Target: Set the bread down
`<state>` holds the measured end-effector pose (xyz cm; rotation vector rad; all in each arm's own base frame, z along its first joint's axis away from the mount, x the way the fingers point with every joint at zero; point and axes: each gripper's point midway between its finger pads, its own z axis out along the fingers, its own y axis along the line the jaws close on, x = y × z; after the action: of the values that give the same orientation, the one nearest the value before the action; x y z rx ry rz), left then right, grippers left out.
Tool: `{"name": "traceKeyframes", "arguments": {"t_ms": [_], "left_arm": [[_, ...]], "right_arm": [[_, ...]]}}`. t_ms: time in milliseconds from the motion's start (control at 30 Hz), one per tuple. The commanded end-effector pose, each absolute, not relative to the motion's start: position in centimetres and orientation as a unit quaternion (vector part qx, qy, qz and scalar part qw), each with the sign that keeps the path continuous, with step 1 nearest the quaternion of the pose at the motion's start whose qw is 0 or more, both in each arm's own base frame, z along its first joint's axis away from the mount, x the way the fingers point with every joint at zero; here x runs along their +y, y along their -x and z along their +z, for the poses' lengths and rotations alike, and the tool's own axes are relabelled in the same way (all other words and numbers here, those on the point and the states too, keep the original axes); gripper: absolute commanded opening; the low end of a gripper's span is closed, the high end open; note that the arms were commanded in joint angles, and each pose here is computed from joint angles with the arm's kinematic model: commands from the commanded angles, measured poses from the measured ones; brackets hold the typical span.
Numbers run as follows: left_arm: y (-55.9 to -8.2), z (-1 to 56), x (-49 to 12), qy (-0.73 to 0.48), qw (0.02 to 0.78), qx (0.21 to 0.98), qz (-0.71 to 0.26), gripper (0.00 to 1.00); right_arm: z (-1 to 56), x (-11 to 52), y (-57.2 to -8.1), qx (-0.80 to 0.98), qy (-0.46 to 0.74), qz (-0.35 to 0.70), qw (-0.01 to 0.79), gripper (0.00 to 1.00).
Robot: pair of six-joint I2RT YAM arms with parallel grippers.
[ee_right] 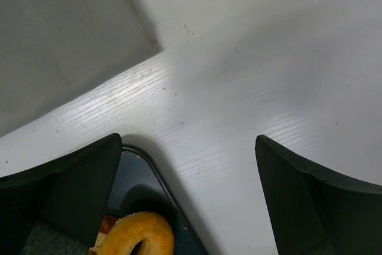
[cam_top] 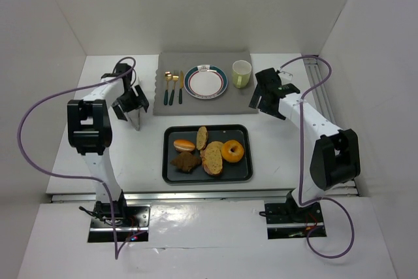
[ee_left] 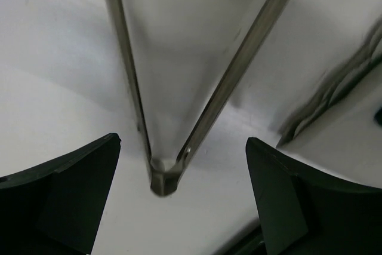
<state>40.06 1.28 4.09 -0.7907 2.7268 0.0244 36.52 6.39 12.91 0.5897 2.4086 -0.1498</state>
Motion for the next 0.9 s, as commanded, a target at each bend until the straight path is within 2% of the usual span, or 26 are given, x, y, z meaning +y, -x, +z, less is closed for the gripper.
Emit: {"name": "traceKeyframes", "arguments": {"t_ms": [0,333,400,467,567,600,700,733,800,867], "left_arm": [[-42.3,3.3,2.8,0.291,0.14,0.946,0.036,1.0],[-45.1,0.9,4.3,0.292,0.125,0.946,0.064,0.99],[-46.0,1.3,4.7,0.293,0.14,0.944,0.057,0.91],[-45.9,1.0,4.3,0.269,0.148,0.951,0.042,0.71],[-46.7,2.2,4.1,0.25,0.177,0.952,0.029,0.62],[-47.1,3.0,4.2,0.245,0.19,0.95,0.028,0.55],[-47.3,5.2,4.3,0.219,0.211,0.952,0.025,0.45],[-47.5,7.4,4.1,0.218,0.237,0.947,0.016,0.38],[-47.0,9.5,3.2,0.193,0.265,0.945,0.009,0.34],[-46.5,14.4,1.3,0.161,0.322,0.933,-0.006,0.27]], "right_arm": [[13.4,6.4,-37.3,0.913,-0.232,-0.042,0.333,1.0],[12.0,6.9,-36.9,0.918,-0.24,-0.035,0.313,1.0],[12.0,6.9,-36.9,0.918,-0.24,-0.035,0.313,1.0],[12.1,7.3,-37.2,0.922,-0.224,-0.023,0.316,1.0],[12.7,7.8,-37.3,0.918,-0.223,-0.002,0.328,1.0],[12.7,7.8,-37.3,0.918,-0.223,-0.002,0.328,1.0],[12.9,7.8,-37.2,0.915,-0.229,0.003,0.333,1.0],[12.9,7.8,-37.2,0.915,-0.229,0.003,0.333,1.0],[12.7,7.8,-37.0,0.916,-0.228,0.0,0.329,1.0],[13.1,7.7,-37.2,0.914,-0.23,-0.002,0.334,1.0]]}}
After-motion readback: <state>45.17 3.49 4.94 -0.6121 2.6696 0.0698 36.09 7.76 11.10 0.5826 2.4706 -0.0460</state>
